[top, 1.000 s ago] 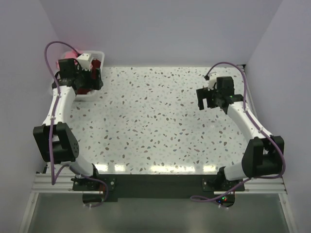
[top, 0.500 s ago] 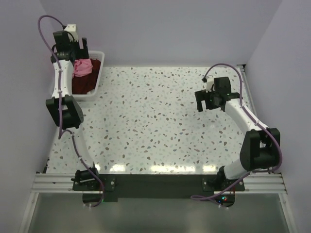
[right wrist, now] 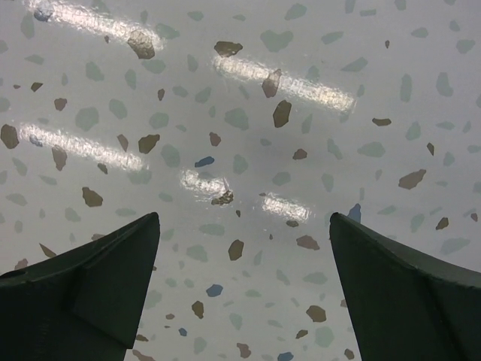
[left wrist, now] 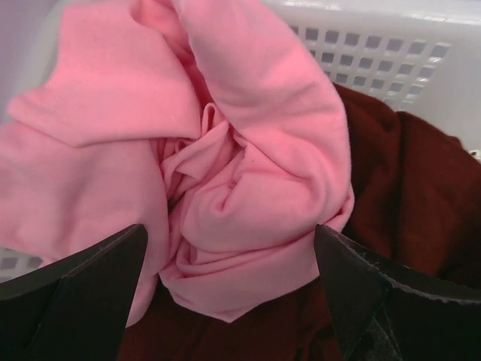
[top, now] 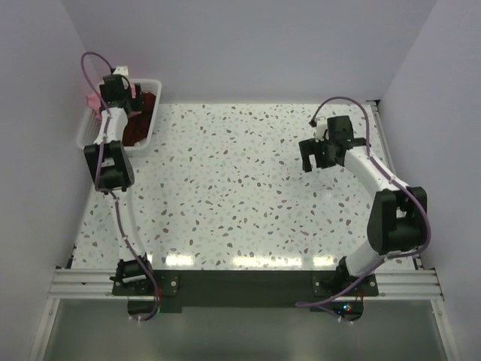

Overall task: Fold and stack the t-shirts
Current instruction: Grab the tshirt from the pile

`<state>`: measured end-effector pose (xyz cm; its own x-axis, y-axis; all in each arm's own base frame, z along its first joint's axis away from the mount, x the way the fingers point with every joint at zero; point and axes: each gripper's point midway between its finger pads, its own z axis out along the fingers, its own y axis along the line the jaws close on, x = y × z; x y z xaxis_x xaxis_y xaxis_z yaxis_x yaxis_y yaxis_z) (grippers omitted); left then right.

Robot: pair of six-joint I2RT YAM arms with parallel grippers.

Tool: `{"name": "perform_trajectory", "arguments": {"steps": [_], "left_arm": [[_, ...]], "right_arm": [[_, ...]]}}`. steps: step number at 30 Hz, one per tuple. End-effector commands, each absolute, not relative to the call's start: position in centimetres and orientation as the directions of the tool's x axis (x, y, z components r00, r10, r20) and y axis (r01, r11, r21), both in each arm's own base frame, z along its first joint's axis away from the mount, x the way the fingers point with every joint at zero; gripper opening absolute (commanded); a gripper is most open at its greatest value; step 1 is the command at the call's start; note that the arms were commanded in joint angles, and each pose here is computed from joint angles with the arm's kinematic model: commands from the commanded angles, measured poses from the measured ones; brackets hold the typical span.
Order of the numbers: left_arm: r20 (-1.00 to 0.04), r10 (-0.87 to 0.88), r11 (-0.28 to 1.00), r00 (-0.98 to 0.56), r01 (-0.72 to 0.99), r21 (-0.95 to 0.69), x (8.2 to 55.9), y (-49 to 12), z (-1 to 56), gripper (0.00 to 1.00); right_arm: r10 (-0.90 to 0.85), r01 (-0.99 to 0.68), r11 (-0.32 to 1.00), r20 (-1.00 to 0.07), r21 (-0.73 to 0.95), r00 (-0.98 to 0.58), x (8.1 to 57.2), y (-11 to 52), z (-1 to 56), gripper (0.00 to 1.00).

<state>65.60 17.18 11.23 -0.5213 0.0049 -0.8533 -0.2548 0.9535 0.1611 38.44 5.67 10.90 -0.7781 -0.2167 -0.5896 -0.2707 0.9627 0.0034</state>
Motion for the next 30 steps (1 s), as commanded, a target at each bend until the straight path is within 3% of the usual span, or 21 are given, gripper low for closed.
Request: {"name": "perform_trajectory", "arguments": {"steps": [1, 6, 9, 10, 13, 16, 20, 30], "left_arm": [[-0.909, 0.05, 0.929, -0.413, -0.315, 0.194, 67.4, 19.5, 14.1, 0.97], [-0.902, 0.042, 0.929, -0.431, -0.315, 0.194, 67.6, 20.3, 12.0, 0.89], [-0.906, 0.033, 0.938, -0.422, -0.301, 0.174, 67.7, 20.7, 12.0, 0.57], [-0.91, 0.034, 0.939, -0.413, -0.298, 0.17, 67.7, 20.8, 12.4, 0.4], [-0.934, 0.044, 0.952, -0.355, -0.268, 0.147, 67.9, 19.9, 16.0, 0.15], [-0.966, 0.062, 0.96, -0.251, -0.25, 0.127, 67.5, 18.9, 22.8, 0.0], [-0.985, 0.115, 0.975, -0.127, -0.178, 0.136, 64.4, 15.2, 33.5, 0.0], [-0.968, 0.252, 0.946, -0.006, 0.212, 0.245, 53.8, -4.8, 44.6, 0.0]], "right_arm": [[-0.233, -0.281, 0.96, -0.589, -0.011, -0.774, 38.9, 5.6, 11.6, 0.99], [-0.236, -0.281, 0.96, -0.574, -0.01, -0.784, 39.0, 5.6, 11.2, 0.99], [-0.239, -0.283, 0.959, -0.558, -0.007, -0.795, 39.1, 5.5, 11.0, 0.99], [-0.24, -0.285, 0.958, -0.559, -0.006, -0.794, 39.3, 5.7, 11.1, 0.99], [-0.239, -0.287, 0.958, -0.553, 0.0, -0.798, 39.4, 5.8, 11.1, 0.99], [-0.231, -0.281, 0.96, -0.575, -0.002, -0.785, 39.5, 5.7, 11.8, 0.99], [-0.198, -0.257, 0.966, -0.646, -0.003, -0.737, 39.9, 5.8, 13.5, 0.99], [-0.195, -0.298, 0.954, -0.826, -0.034, -0.528, 38.2, 6.3, 18.4, 0.99]]}}
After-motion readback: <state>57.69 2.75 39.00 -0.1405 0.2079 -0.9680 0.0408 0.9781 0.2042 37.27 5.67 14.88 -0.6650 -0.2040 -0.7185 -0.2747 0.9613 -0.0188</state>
